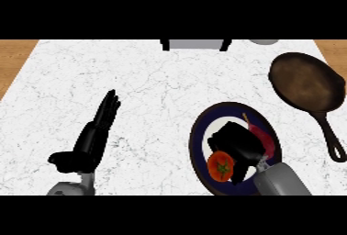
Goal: Pick the tomato from the plate and place it in the pan
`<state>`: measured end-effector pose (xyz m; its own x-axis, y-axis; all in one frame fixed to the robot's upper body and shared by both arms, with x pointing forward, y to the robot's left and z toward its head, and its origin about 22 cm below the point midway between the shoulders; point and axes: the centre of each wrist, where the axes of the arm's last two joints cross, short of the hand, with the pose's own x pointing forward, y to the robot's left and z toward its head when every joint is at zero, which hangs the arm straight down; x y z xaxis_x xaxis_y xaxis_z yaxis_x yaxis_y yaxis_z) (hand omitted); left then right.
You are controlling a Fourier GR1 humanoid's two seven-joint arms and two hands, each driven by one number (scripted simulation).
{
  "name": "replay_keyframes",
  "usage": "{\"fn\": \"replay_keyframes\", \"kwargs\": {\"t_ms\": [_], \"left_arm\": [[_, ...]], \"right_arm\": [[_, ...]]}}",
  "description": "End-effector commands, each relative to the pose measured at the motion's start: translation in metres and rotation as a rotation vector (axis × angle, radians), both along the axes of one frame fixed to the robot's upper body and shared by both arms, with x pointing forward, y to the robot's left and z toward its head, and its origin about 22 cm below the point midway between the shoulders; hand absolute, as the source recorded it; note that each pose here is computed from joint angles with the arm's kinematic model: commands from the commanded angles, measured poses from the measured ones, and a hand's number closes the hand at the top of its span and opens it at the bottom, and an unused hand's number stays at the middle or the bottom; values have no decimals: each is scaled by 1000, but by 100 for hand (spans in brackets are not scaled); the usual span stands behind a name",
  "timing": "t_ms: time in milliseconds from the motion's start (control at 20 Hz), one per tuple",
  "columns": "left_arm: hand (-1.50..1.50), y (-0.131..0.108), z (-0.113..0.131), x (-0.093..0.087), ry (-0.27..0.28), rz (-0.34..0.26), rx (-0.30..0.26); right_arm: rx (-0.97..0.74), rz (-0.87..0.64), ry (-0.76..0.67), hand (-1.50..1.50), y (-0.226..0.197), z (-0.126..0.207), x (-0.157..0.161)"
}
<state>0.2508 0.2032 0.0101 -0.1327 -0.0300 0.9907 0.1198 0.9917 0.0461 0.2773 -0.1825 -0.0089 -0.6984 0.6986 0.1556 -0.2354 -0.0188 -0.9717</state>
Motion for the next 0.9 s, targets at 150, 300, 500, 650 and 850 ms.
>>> {"fn": "replay_keyframes", "kwargs": {"t_ms": [150, 300, 500, 650, 850], "left_arm": [[0, 6, -4, 0, 2, 18, 7], [0, 4, 2, -7, 6, -9, -4], [0, 1, -2, -6, -4, 7, -2], [0, -5, -3, -7, -7, -3, 2], [0, 3, 4, 5, 13, -11, -9]], "right_arm": [[182, -67, -200, 150, -20, 4, -4], [271, -259, -226, 150, -19, 28, 17], [246, -808, -141, 150, -15, 20, 29], [277, -1052, -218, 150, -7, 55, 55], [371, -1192, -364, 150, 19, 90, 72]]}}
